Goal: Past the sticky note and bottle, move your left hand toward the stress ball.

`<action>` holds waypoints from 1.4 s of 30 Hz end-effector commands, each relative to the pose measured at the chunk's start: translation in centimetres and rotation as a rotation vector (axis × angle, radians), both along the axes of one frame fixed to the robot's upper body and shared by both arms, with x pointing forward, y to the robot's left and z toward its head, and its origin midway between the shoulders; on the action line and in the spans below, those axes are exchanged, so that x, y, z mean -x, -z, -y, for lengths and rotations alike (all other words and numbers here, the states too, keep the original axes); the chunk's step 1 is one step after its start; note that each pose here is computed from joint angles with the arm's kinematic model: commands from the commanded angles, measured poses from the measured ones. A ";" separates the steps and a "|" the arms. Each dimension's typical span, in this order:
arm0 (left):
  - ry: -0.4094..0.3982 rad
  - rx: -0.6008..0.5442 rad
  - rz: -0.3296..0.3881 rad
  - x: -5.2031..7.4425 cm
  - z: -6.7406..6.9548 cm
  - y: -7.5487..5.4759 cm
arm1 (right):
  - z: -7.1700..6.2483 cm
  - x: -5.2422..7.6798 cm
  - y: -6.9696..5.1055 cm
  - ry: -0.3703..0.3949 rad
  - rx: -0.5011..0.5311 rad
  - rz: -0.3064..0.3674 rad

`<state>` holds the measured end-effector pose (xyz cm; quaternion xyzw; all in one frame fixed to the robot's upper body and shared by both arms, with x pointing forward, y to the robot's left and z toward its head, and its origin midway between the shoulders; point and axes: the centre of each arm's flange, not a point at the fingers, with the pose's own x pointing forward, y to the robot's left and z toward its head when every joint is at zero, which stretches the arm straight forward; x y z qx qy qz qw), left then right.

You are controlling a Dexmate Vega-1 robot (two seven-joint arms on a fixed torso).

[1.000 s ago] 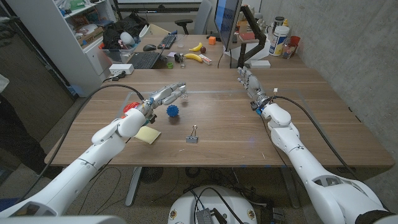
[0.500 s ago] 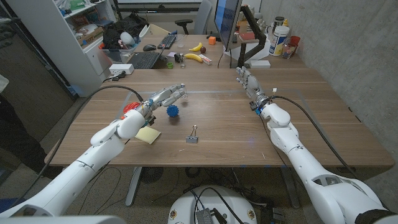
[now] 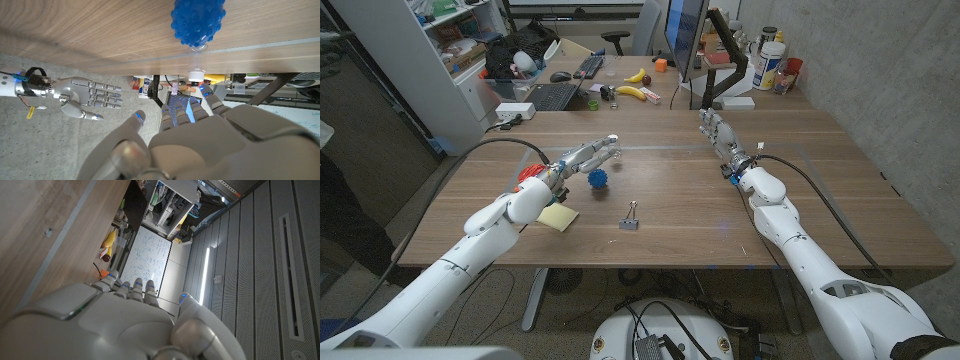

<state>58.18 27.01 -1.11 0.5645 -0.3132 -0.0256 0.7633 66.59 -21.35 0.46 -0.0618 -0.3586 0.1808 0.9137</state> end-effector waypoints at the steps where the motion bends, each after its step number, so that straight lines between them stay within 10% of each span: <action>1: -0.010 -0.015 -0.031 -0.1 -0.1 0.4 | 0.1 0.1 0.2 0.004 0.000 -0.001; 42: -0.047 -0.042 -0.092 -0.3 -0.6 1.1 | -0.3 -0.2 0.3 -0.002 0.004 0.000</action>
